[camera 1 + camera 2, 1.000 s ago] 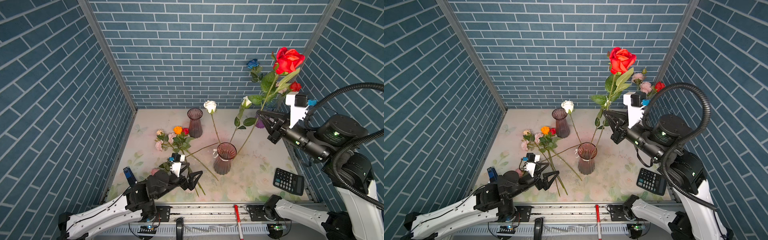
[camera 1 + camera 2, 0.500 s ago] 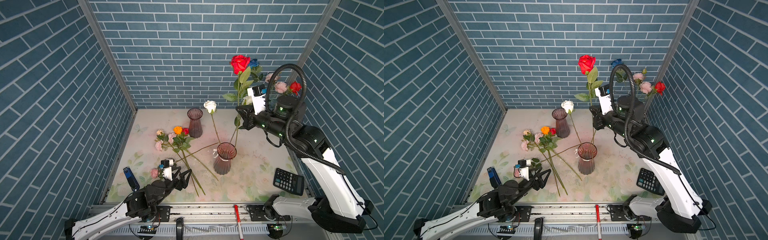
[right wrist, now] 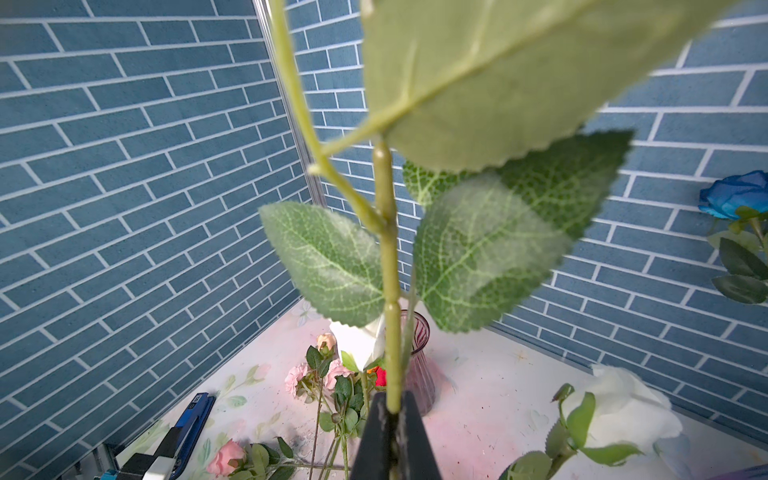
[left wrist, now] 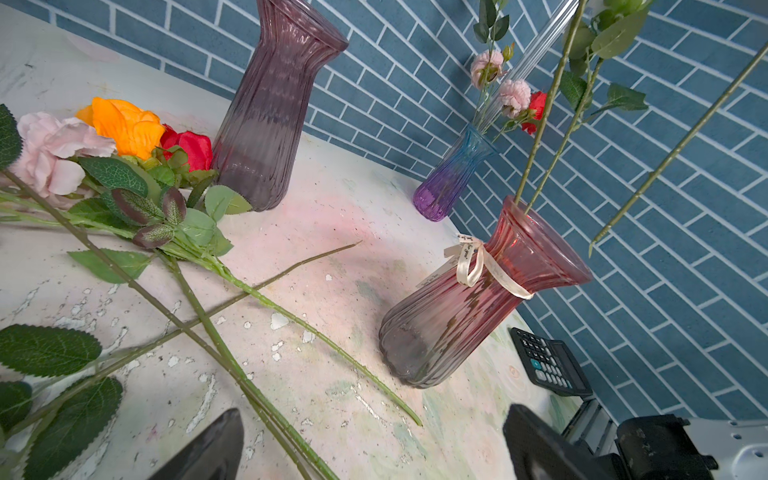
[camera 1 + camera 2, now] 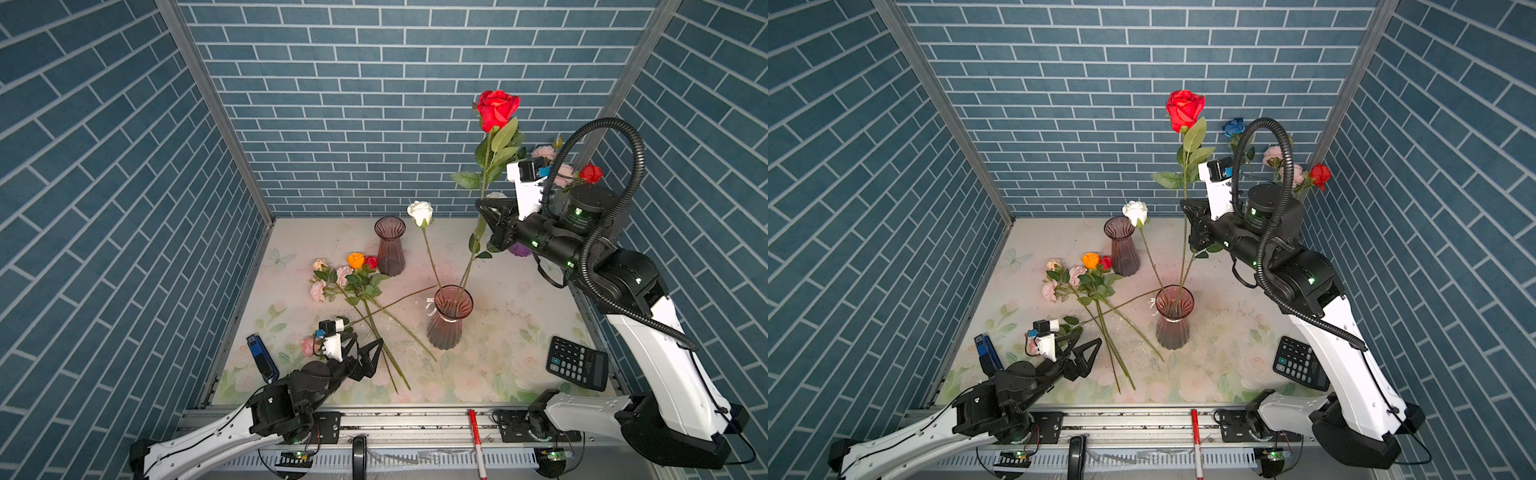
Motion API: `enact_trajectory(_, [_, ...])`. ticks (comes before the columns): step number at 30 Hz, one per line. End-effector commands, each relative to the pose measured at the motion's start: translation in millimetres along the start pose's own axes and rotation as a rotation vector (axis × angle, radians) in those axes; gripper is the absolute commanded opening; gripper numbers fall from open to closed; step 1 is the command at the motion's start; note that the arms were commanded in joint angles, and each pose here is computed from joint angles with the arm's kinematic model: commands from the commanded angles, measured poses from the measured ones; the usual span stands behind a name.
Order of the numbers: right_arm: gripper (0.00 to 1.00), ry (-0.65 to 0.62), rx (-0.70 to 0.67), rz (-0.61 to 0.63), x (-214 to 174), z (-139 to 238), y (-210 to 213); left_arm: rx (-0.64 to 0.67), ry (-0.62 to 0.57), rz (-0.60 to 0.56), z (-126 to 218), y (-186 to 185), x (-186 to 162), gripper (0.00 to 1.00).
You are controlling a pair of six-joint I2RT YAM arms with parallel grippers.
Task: Arrange the flowers into the vase
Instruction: 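Lower the red rose into the pink ribbed vase with the right gripper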
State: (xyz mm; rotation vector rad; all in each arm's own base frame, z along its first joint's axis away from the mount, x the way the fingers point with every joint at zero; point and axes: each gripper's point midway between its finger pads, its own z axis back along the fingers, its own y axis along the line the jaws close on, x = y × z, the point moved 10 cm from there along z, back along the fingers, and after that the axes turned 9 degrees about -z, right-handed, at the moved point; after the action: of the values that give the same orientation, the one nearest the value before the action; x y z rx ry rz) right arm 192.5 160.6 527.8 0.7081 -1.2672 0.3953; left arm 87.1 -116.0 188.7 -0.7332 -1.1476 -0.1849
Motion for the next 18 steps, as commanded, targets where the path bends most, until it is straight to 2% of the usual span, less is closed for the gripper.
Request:
enact_trajectory(1, [0.0, -0.003, 0.034, -0.034, -6.0, -7.4, -0.7, -0.007, -0.005, -0.012, -0.1, -2.1, 3.1, 1.0])
enact_trajectory(6, [0.0, 0.044, 0.032, -0.085, -31.8, -19.5, -8.1, -0.003, -0.005, -0.013, -0.7, -1.4, 2.2, 1.0])
enact_trajectory(11, [0.0, 0.072, 0.0, -0.189, -71.9, -23.1, -20.3, -0.016, -0.011, -0.016, -1.0, -1.8, 1.5, 0.98])
enact_trajectory(18, [0.0, 0.134, -0.04, -0.232, -105.9, -25.5, -30.4, -0.035, -0.013, -0.021, -1.0, -3.3, 1.9, 0.93])
